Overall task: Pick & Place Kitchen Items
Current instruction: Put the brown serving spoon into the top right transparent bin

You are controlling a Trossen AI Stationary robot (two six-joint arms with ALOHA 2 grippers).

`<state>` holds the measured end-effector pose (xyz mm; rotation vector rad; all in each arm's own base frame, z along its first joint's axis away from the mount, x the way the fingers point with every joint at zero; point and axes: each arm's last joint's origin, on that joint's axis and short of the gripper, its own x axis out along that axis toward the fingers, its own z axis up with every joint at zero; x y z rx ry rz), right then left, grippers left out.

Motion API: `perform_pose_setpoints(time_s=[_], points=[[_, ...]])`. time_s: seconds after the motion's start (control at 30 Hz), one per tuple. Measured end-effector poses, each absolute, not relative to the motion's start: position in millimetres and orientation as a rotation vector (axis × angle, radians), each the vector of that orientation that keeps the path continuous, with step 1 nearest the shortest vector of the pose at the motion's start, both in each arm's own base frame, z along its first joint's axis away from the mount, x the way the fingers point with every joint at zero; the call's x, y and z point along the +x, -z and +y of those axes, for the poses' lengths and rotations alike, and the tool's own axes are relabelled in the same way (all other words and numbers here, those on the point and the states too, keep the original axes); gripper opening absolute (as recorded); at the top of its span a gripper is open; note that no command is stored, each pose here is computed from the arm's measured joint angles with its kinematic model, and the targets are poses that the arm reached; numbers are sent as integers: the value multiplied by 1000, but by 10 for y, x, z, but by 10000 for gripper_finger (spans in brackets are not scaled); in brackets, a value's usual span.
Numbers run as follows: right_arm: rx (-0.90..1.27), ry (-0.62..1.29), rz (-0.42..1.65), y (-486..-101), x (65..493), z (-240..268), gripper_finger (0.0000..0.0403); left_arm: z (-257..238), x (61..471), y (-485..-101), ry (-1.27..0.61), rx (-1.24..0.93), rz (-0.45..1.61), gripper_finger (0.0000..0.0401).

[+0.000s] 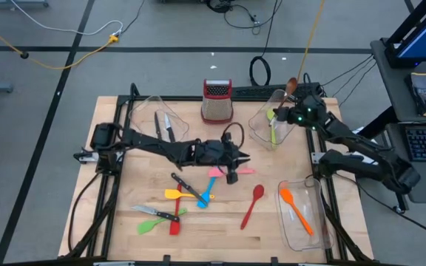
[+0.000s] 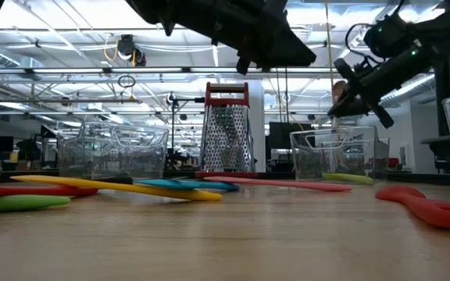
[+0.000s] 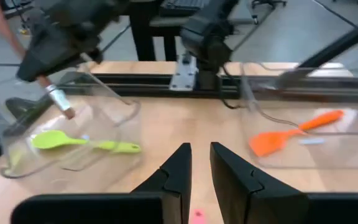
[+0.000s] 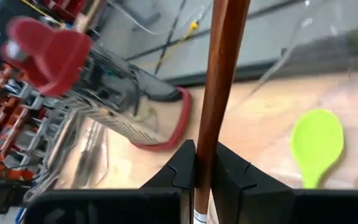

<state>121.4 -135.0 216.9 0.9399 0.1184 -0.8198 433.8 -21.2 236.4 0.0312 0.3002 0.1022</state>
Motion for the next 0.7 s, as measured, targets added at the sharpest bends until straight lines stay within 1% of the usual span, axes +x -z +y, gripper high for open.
perform_pose_setpoints(time_s=[0.33,0.7], points=[[1094,840,280,-1847,1293,-1504,18,-329,4313,-2318,-112,46,351,62],[1171,879,373,-1725,1273,-1489,19,-406,4289,-2280,-110,59,394,63]])
